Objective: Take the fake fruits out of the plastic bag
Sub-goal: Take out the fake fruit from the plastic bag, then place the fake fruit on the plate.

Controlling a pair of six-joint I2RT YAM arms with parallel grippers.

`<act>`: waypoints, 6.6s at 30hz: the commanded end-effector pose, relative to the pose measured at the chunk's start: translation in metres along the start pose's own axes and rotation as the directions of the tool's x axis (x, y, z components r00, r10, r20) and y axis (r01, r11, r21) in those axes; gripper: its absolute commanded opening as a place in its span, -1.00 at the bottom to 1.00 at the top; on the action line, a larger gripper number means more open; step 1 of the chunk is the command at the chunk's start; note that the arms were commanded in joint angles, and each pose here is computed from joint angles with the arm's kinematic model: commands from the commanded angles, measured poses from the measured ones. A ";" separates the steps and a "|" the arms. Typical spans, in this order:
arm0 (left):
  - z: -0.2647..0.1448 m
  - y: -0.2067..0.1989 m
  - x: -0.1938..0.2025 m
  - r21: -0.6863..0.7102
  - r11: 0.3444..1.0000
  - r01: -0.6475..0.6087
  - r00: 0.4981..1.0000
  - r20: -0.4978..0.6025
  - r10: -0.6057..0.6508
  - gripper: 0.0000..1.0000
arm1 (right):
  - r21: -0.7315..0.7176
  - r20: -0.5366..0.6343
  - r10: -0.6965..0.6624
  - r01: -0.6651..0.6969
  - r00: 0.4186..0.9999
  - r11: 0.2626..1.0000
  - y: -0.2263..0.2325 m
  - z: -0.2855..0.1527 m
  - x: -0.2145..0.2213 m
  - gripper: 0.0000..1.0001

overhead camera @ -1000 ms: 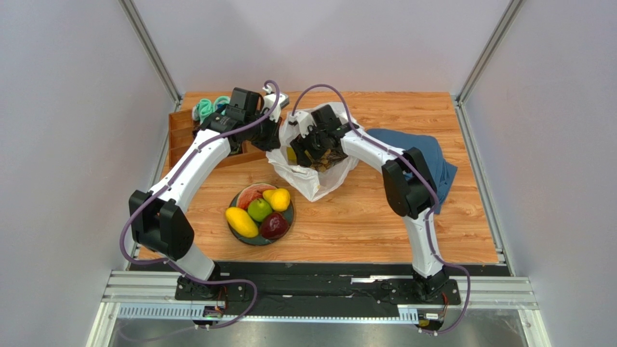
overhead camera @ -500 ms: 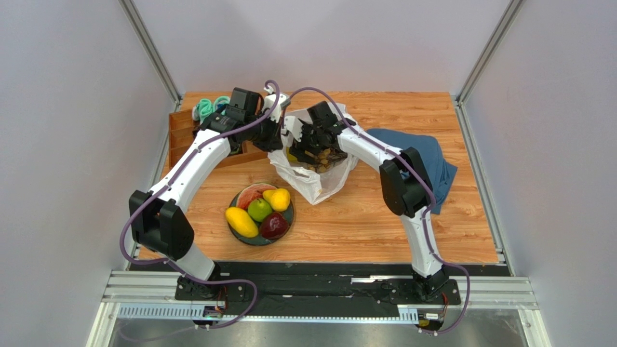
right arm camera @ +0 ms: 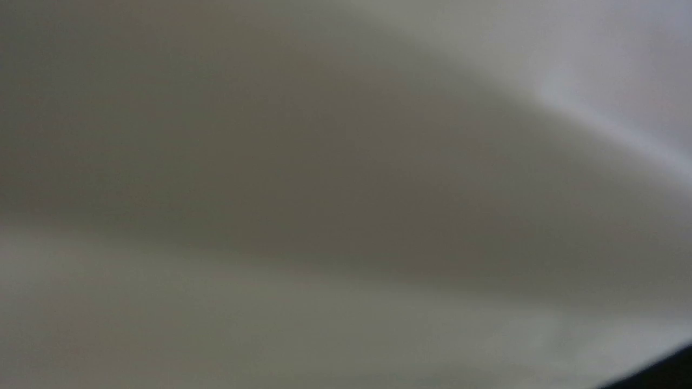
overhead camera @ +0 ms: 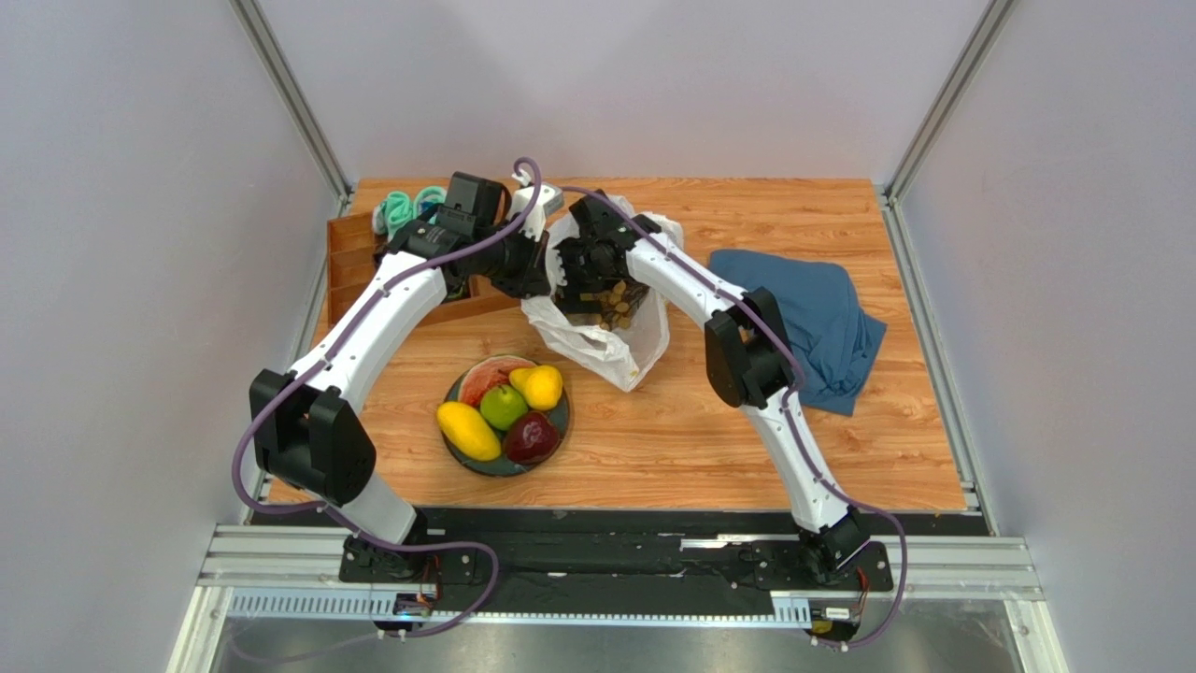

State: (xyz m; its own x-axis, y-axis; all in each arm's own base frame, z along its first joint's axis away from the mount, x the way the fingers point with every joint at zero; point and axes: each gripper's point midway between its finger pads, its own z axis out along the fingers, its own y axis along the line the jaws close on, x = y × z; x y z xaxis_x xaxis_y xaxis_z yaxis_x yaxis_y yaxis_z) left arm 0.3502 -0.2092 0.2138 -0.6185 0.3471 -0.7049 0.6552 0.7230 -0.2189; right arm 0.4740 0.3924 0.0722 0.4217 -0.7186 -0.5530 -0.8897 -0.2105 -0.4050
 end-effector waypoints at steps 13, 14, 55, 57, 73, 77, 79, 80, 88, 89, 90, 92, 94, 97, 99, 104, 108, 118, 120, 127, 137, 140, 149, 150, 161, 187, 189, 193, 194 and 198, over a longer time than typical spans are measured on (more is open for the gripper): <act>-0.007 0.009 -0.025 -0.061 0.997 -0.050 0.996 0.064 0.054 -1.00 | 0.050 -0.105 0.003 0.002 0.995 0.999 0.015 -0.034 0.017 -0.13; -0.005 0.014 -0.027 -0.081 0.995 -0.054 0.996 0.063 0.059 -1.00 | 0.099 -0.111 0.054 -0.043 0.992 0.994 0.007 -0.047 0.023 -0.14; -0.017 0.092 -0.125 -0.480 0.867 -0.135 0.968 0.125 0.220 0.60 | 0.077 0.463 0.515 -0.612 0.721 0.787 0.079 -0.306 -0.139 -0.07; -0.035 0.086 -0.132 -0.488 0.864 -0.125 0.961 0.158 0.228 0.67 | 0.031 0.468 0.500 -0.579 0.729 0.815 0.092 -0.300 -0.159 -0.07; -0.177 0.087 -0.072 -0.558 0.823 0.107 0.935 0.338 0.107 0.84 | -0.232 0.232 0.732 -0.694 0.641 0.681 0.152 -0.159 -0.175 -0.14; -0.187 0.088 -0.055 -0.574 0.810 0.118 0.936 0.338 0.103 0.84 | -0.237 0.145 0.820 -0.785 0.554 0.572 0.176 -0.134 -0.154 -0.16; -0.189 0.083 -0.049 -0.562 0.819 0.117 0.935 0.341 0.100 0.84 | -0.226 0.115 0.850 -0.819 0.515 0.527 0.182 -0.126 -0.145 -0.15; -0.188 0.083 -0.046 -0.559 0.821 0.120 0.936 0.339 0.094 0.84 | -0.216 0.091 0.857 -0.830 0.507 0.514 0.188 -0.122 -0.138 -0.14; -0.187 0.080 -0.031 -0.536 0.833 0.136 0.937 0.343 0.068 0.83 | -0.250 0.033 0.842 -0.811 0.539 0.529 0.211 -0.095 -0.117 -0.13; -0.185 0.080 -0.028 -0.534 0.834 0.137 0.938 0.340 0.063 0.83 | -0.278 0.026 0.843 -0.806 0.537 0.522 0.214 -0.093 -0.120 -0.14; -0.184 0.079 -0.027 -0.532 0.836 0.135 0.939 0.338 0.063 0.83 | -0.294 0.024 0.843 -0.802 0.537 0.520 0.215 -0.091 -0.121 -0.14; -0.180 0.080 -0.024 -0.524 0.841 0.136 0.942 0.330 0.054 0.83 | -0.331 0.032 0.841 -0.788 0.541 0.520 0.219 -0.085 -0.124 -0.14; -0.178 0.080 -0.022 -0.521 0.843 0.137 0.944 0.327 0.049 0.82 | -0.352 0.030 0.835 -0.776 0.549 0.523 0.219 -0.080 -0.128 -0.13; -0.174 0.080 -0.020 -0.511 0.849 0.138 0.946 0.321 0.039 0.82 | -0.363 -0.010 0.827 -0.773 0.562 0.520 0.226 -0.069 -0.125 -0.14; -0.172 0.081 -0.020 -0.507 0.851 0.139 0.947 0.319 0.034 0.82 | -0.367 -0.005 0.825 -0.769 0.565 0.524 0.225 -0.067 -0.126 -0.14; -0.165 0.082 -0.020 -0.488 0.861 0.142 0.950 0.312 0.020 0.82 | -0.371 -0.009 0.814 -0.758 0.581 0.537 0.229 -0.060 -0.128 -0.15; -0.158 0.082 -0.019 -0.470 0.871 0.146 0.952 0.305 0.006 0.81 | -0.377 -0.025 0.819 -0.764 0.573 0.523 0.234 -0.056 -0.128 -0.11; -0.151 0.081 -0.022 -0.443 0.885 0.145 0.953 0.302 -0.005 0.81 | -0.361 -0.045 0.827 -0.781 0.561 0.510 0.233 -0.044 -0.124 -0.09; -0.149 0.082 -0.022 -0.438 0.887 0.145 0.953 0.302 -0.007 0.81 | -0.358 -0.046 0.827 -0.782 0.560 0.510 0.233 -0.042 -0.124 -0.03; -0.144 0.081 -0.023 -0.420 0.896 0.146 0.954 0.298 -0.016 0.80 | -0.329 -0.086 0.829 -0.801 0.553 0.500 0.233 -0.042 -0.118 1.00; -0.139 0.081 -0.031 -0.396 0.905 0.153 0.951 0.307 -0.027 0.80 | -0.289 -0.033 0.797 -0.770 0.603 0.570 0.219 -0.077 -0.124 1.00; -0.137 0.082 -0.033 -0.390 0.908 0.153 0.951 0.308 -0.028 0.80 | -0.278 -0.065 0.785 -0.766 0.616 0.579 0.222 -0.081 -0.117 1.00; -0.134 0.082 -0.031 -0.382 0.911 0.154 0.953 0.302 -0.035 0.80 | -0.249 -0.058 0.710 -0.699 0.701 0.670 0.224 -0.101 -0.103 1.00; -0.134 0.081 -0.031 -0.381 0.912 0.154 0.953 0.302 -0.034 0.80 | -0.250 -0.061 0.707 -0.697 0.705 0.673 0.226 -0.101 -0.102 0.98; -0.134 0.082 -0.031 -0.385 0.911 0.150 0.954 0.300 -0.030 0.80 | -0.331 -0.147 0.719 -0.719 0.679 0.611 0.240 -0.081 -0.099 0.31; -0.129 0.084 -0.031 -0.379 0.913 0.149 0.956 0.291 -0.035 0.80 | -0.324 -0.130 0.756 -0.748 0.641 0.579 0.231 -0.050 -0.103 -0.10; -0.129 0.084 -0.031 -0.376 0.915 0.148 0.956 0.291 -0.035 0.79 | -0.337 -0.123 0.755 -0.743 0.644 0.578 0.230 -0.050 -0.108 -0.16; -0.128 0.084 -0.031 -0.373 0.916 0.149 0.956 0.292 -0.036 0.80 | -0.338 -0.140 0.753 -0.746 0.643 0.574 0.232 -0.047 -0.109 -0.18; -0.129 0.084 -0.031 -0.374 0.915 0.148 0.956 0.290 -0.036 0.79 | -0.339 -0.139 0.753 -0.746 0.643 0.574 0.233 -0.047 -0.110 -0.18; -0.129 0.083 -0.031 -0.374 0.915 0.149 0.955 0.293 -0.036 0.79 | -0.332 -0.136 0.750 -0.743 0.647 0.581 0.231 -0.047 -0.110 -0.17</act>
State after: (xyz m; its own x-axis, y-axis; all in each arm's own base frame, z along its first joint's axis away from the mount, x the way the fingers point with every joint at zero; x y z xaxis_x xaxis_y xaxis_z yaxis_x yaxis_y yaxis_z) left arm 0.3613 -0.0822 0.2807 -0.5471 0.1491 -0.8237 0.3412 0.9383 -0.0567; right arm 0.2087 0.3767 0.0605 -0.4387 -0.7360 -0.5156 -0.8759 0.2220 0.4283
